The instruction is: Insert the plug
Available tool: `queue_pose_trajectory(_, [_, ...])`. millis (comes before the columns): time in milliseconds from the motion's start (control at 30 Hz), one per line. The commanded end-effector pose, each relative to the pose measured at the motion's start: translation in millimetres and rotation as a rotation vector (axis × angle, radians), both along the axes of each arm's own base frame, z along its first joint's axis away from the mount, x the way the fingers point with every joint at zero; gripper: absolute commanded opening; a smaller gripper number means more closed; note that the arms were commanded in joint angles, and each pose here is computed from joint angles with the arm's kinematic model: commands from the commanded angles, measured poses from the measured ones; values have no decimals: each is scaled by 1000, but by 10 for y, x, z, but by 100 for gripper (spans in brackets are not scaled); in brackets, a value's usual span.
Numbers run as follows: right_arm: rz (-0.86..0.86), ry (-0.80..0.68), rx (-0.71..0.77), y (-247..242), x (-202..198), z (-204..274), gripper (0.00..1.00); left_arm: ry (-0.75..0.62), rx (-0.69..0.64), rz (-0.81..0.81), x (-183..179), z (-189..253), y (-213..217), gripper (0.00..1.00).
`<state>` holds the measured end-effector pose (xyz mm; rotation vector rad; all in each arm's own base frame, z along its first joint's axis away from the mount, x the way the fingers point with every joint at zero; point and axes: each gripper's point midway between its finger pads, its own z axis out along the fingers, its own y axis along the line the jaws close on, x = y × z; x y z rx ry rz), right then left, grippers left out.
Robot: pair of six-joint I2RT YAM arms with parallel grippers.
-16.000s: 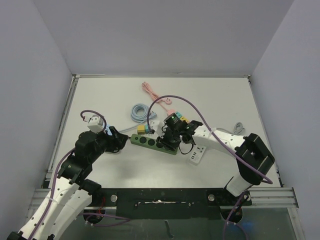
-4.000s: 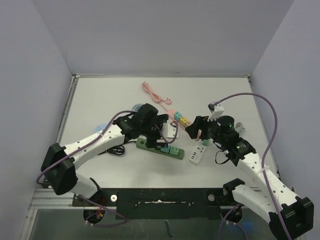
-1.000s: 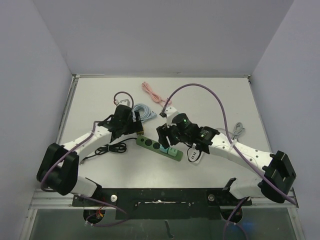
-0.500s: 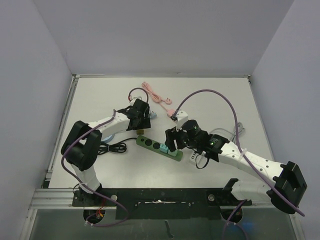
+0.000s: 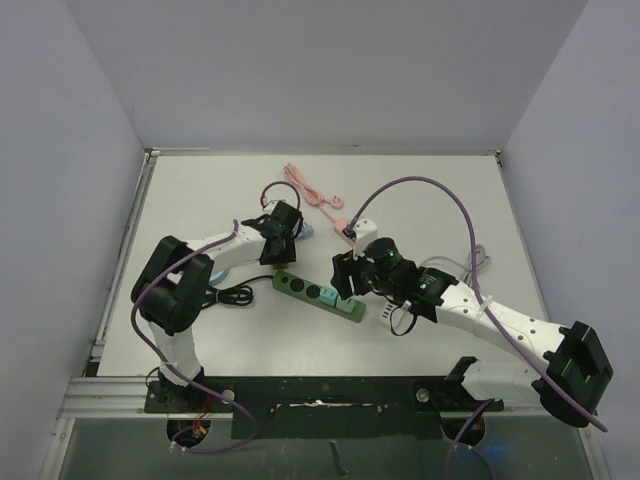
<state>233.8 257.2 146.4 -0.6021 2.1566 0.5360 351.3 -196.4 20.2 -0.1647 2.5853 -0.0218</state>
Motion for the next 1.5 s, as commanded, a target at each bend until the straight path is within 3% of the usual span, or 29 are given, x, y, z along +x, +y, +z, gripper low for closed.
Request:
queue_pose_trajectory(0, [-89,-52,55,-30,163,166,61,-134,-54,-71,172,430,-218,26])
queue_pose_trajectory(267, [-272,19,228,-339,312,359,63,-482,-26,-472,-7,1363,-833,24])
queue_pose_trajectory(433, [-295,19,354,-427,282,659,65,-672,-140,-763,-331,1777,-1181,25])
queue_pose_trajectory(600, [-232,5,467,-381,159,972,67,-928,-300,-1088,-837,2139,-1413,24])
queue_pose_trajectory(733, [-84,47,511,-181,-6,1096,67,-1117,-300,-1231,-1090,2284,-1421,25])
queue_pose_trajectory(833, [-2,102,527,-59,-110,1086,67,-1149,-270,-1282,-1133,2308,-1424,24])
queue_pose_trajectory(1167, [-4,168,545,50,-65,989,62,-1199,-224,-1402,-1218,2409,-1477,24])
queue_pose_trajectory(1333, [-63,167,558,42,44,1036,52,-1168,-187,-1468,-1221,2385,-1516,24])
queue_pose_trajectory(1467, [-130,144,565,-27,126,1054,50,-1154,-181,-1475,-1225,2348,-1507,24])
